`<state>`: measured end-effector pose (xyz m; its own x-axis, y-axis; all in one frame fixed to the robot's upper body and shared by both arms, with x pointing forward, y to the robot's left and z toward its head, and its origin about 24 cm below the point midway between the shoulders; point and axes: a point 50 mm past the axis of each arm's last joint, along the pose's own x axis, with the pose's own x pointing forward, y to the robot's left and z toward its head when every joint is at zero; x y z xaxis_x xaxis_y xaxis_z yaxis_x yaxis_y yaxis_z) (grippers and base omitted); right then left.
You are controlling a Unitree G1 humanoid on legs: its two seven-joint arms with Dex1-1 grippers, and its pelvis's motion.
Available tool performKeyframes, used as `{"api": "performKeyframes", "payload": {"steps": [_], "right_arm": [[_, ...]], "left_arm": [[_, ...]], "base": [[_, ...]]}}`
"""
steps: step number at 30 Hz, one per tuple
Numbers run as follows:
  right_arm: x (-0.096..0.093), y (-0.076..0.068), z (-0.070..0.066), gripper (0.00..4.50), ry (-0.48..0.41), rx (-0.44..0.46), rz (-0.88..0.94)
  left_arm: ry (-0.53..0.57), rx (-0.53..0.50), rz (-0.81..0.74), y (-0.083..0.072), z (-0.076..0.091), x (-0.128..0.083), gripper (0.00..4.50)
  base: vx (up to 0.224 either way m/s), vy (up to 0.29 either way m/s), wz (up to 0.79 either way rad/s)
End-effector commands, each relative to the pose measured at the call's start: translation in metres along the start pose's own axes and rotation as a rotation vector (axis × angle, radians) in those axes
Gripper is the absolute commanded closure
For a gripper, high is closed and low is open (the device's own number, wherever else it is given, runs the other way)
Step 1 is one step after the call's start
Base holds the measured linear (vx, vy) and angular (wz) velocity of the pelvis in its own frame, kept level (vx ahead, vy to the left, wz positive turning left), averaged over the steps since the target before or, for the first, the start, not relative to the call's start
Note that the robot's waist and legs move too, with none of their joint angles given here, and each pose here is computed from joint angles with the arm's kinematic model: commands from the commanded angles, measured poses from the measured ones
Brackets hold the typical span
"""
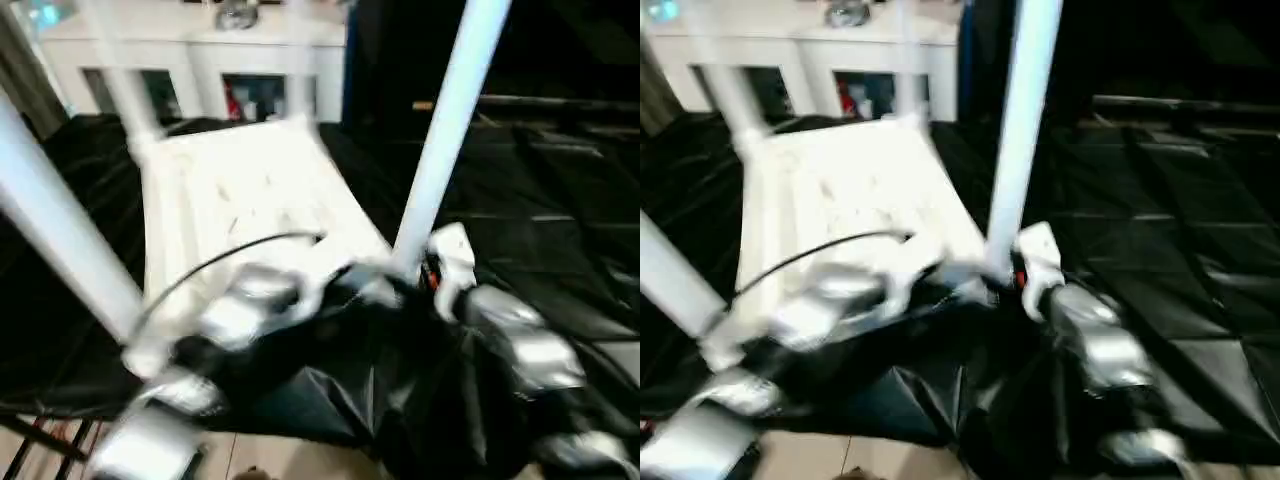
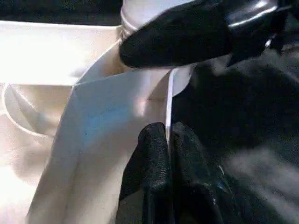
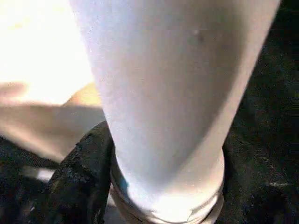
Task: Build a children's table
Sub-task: Rotate leg to tighten
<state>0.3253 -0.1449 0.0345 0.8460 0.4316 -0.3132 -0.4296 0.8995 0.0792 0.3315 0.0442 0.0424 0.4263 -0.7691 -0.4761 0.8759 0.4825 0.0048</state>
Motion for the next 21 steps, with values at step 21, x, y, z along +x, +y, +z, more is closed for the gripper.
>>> {"api": "performKeyframes", "payload": {"steps": [21], "right_arm": [[-0.025, 0.021, 0.002, 0.68, 0.054, -0.224, 0.536]], "left_arm": [[-0.159, 0.15, -0.347, -0.016, 0.012, -0.025, 4.5]], "base": [[0.0, 0.0, 0.0]]}}
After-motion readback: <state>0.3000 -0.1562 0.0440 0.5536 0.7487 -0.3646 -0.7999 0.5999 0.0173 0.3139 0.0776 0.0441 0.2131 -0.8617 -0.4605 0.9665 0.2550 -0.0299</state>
